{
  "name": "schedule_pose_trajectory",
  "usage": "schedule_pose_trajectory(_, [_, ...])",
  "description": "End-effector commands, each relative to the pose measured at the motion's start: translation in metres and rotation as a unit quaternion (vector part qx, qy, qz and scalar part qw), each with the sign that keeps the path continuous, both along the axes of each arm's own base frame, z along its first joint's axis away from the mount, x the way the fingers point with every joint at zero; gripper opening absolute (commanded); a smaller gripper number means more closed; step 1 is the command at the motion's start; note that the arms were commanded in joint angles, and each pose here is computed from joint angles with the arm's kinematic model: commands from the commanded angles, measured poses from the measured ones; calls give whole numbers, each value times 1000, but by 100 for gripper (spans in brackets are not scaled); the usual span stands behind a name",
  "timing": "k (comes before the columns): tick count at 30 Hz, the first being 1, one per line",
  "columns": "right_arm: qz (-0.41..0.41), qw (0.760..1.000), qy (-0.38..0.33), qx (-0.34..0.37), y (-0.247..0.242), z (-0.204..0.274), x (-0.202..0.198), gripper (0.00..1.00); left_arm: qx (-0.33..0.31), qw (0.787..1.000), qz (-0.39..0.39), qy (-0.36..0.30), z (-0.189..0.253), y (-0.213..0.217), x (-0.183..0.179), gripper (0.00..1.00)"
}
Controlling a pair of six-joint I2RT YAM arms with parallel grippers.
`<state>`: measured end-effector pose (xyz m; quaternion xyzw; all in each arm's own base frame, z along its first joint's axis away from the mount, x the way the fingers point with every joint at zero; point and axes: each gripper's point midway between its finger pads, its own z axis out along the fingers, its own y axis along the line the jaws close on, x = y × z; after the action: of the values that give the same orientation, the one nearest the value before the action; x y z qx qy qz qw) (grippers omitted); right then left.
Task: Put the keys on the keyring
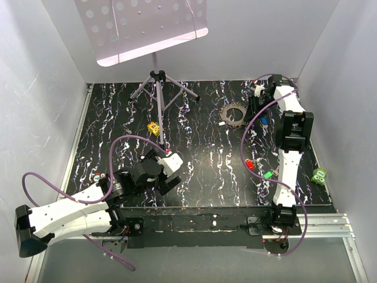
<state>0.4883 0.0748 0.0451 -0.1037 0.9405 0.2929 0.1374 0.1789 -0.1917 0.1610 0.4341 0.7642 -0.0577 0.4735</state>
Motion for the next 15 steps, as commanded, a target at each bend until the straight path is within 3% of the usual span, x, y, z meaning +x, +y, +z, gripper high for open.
schedule_pose_trajectory(1, [33,999,-15,-3,13,10,-2,31,-6,1000,-2,-6,7,-1,2,100])
schedule_pose_trajectory(15, [74,996,-30,-47,32,7,-10,32,-10,1000,-2,-8,9,-1,2,100])
